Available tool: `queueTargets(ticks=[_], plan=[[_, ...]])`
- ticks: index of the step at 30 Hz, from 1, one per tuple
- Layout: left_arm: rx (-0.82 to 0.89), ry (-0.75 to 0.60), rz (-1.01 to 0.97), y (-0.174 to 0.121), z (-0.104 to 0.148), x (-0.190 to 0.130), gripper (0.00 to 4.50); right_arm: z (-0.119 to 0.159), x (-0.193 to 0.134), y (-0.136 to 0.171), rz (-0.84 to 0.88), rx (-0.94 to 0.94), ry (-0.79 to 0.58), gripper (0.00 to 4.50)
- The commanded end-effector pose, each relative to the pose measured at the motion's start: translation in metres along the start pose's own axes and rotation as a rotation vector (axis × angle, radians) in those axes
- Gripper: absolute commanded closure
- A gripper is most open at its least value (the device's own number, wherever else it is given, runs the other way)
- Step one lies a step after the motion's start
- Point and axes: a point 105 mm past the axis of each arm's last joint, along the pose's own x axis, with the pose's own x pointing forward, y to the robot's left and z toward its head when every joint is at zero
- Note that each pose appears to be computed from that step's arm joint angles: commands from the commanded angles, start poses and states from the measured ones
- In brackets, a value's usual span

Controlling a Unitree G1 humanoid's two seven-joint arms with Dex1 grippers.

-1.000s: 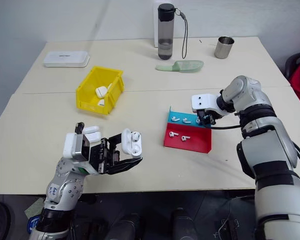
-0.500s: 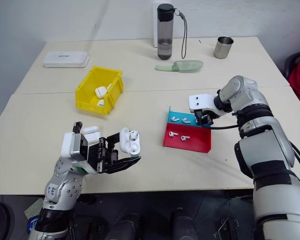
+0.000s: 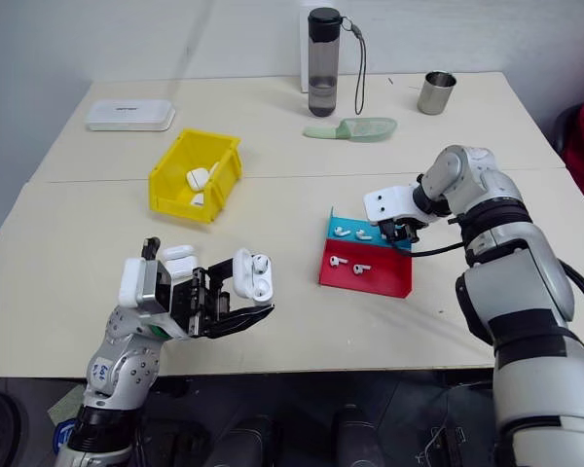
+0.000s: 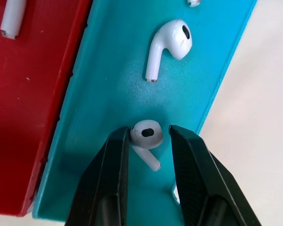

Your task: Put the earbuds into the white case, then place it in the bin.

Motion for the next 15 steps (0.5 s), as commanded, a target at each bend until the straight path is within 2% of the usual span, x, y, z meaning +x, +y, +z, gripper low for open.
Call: queueTargets(ticks=[1,11,15], plan=[[0.04,-0.008,-0.003,-0.002,0.0067,0.0004,1.73,-0.0081,-0.0054,0.0017,0.014,-0.004,0.038,3.18],[0.043,-0.009,0.003,-0.0019,0.0065,0.0006,1.73,-0.0027,-0.002,0.002,0.021,0.006,0.009,3.18],[0.042,-0.007,0.004,-0.002,0.0065,0.0004,1.73,-0.0021,-0.001,0.0026,0.022,0.013,-0.002,4.03]])
